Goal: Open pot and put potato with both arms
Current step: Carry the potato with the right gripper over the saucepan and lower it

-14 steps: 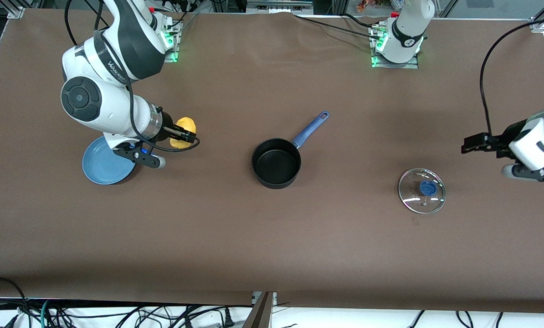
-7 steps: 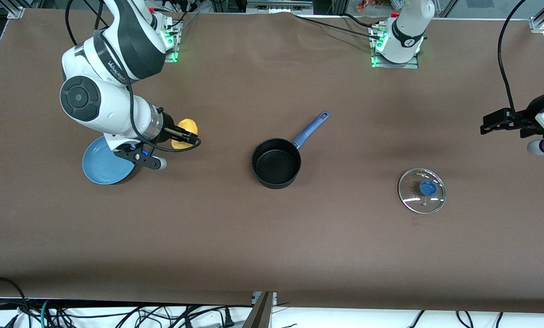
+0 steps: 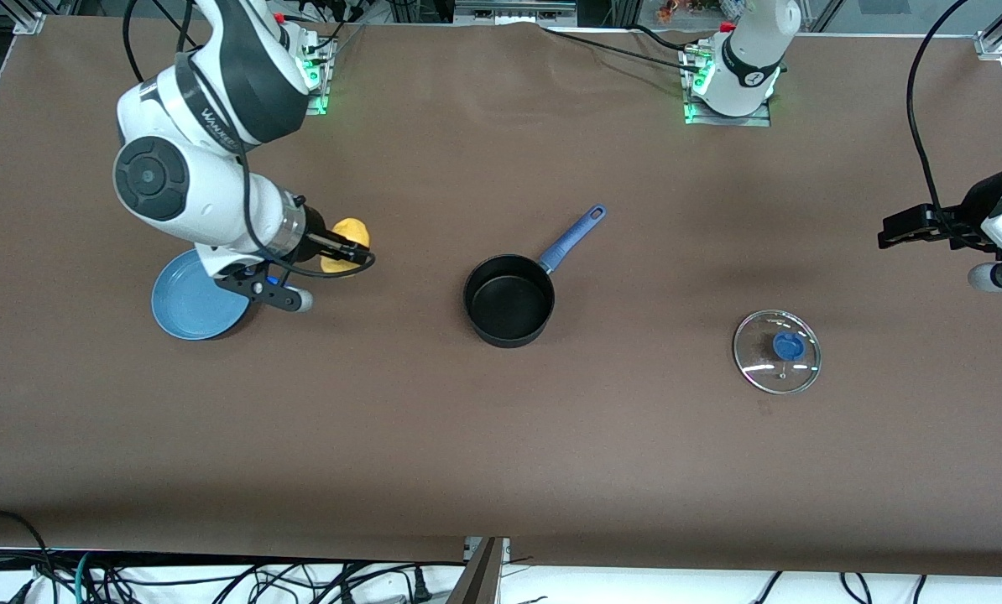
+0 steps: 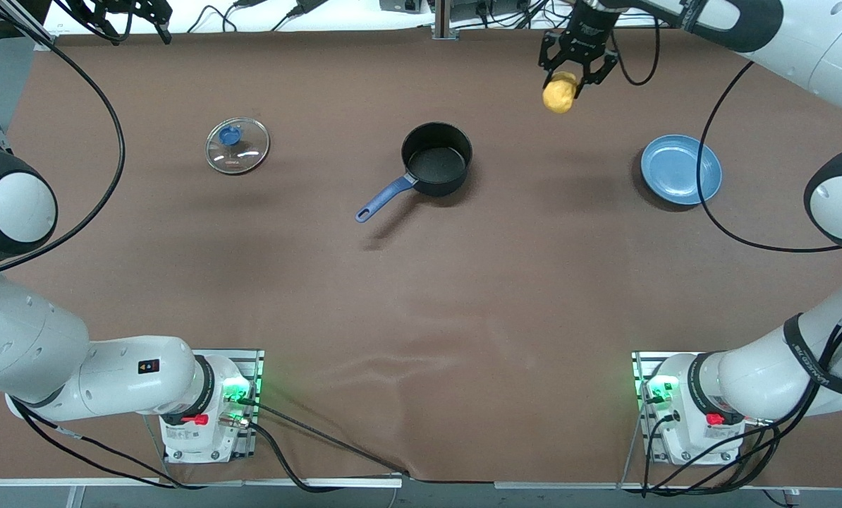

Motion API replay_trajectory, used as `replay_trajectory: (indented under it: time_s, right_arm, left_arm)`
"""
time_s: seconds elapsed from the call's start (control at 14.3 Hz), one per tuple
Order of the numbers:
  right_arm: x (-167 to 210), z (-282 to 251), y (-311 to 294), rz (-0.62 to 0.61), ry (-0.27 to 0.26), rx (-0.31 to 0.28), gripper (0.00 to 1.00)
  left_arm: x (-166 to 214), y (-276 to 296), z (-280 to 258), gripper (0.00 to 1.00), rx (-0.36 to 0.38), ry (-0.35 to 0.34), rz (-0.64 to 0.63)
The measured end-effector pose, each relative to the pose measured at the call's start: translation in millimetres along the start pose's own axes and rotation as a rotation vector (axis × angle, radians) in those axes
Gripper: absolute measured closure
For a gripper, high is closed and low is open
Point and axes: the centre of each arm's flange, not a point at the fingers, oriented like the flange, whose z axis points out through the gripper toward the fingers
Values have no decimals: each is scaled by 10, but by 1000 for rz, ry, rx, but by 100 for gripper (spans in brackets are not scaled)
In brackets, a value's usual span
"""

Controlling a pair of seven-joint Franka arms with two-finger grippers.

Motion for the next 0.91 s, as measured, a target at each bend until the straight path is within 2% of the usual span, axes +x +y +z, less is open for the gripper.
replay_trajectory:
  time_s: [0.21, 0.42, 0.56, 0.91]
  right_arm:
    - [-271, 530, -650, 19, 23, 35, 38]
    - [-457, 1236, -1206, 47, 47, 98, 38]
    - [-395, 1546, -1344, 55, 68, 147, 38]
    - [-161, 1913, -1421, 78, 122, 242, 38]
  left_arm:
    - [0, 22, 0, 0, 0, 0, 0]
    - [-1, 113, -1, 0, 1, 0, 10]
    - [-2, 142, -1, 0, 2, 0, 13]
    - [-2, 143, -2, 0, 2, 0, 13]
